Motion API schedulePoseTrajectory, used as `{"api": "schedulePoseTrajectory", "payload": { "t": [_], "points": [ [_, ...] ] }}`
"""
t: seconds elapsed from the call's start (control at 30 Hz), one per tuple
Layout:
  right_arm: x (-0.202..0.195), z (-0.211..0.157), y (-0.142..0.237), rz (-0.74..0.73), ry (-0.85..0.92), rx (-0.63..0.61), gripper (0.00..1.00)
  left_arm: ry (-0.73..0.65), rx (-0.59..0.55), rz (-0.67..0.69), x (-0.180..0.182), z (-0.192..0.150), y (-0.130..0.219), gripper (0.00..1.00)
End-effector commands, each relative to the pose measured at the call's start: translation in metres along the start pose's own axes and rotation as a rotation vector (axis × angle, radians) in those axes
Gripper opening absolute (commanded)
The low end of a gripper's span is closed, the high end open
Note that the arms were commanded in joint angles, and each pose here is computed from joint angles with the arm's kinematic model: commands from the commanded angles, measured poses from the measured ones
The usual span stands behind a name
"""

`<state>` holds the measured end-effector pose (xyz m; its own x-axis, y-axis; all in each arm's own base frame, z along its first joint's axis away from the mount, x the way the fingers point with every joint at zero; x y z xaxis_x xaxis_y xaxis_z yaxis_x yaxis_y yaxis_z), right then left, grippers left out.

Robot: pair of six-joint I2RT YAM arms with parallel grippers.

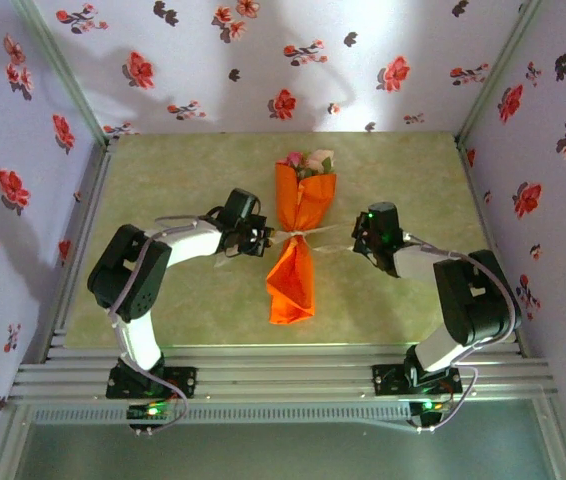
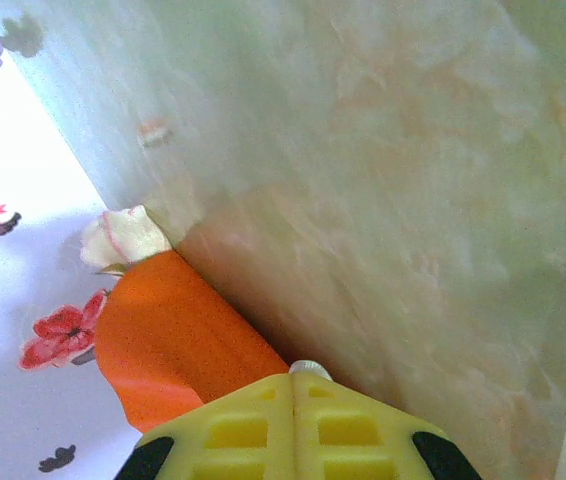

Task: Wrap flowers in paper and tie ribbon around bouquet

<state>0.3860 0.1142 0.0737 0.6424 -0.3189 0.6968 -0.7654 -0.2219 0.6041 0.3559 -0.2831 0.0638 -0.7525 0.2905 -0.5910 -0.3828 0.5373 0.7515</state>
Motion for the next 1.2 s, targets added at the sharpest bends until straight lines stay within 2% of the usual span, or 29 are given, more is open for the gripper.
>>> {"api": "schedulePoseTrajectory", "payload": {
  "t": [0.0, 0.27, 1.03, 1.17],
  "points": [
    [-0.001, 0.026, -0.003, 0.022, -0.005, -0.097, 0.00, -0.051, -0.013, 0.025, -0.005, 0.002, 0.016, 0.00],
    [-0.002, 0.045, -0.010, 0.024, -0.031, -0.142, 0.00, -0.176, -0.028, 0.106, -0.010, 0.000, 0.029, 0.00],
    [-0.002, 0.091, -0.010, 0.017, -0.066, -0.233, 0.00, -0.209, -0.061, 0.162, 0.005, 0.011, 0.038, 0.00],
    [0.008, 0.082, -0.015, 0.019, -0.028, -0.176, 0.00, -0.222, -0.046, 0.145, -0.001, 0.009, 0.036, 0.00]
  ]
}}
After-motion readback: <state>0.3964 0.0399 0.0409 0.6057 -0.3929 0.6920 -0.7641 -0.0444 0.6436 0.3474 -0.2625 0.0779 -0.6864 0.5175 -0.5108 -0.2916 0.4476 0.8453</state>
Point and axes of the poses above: each hand's point on the last joint's axis, 136 mm out from that joint toward the fingers, its own y axis back along the fingers, its own x axis along the line the jaws close on, z = x × y, the point moved 1 cm from there along y, back along the fingers, and after that the axes turned 4 degrees about -y, right-handed, at the moved point
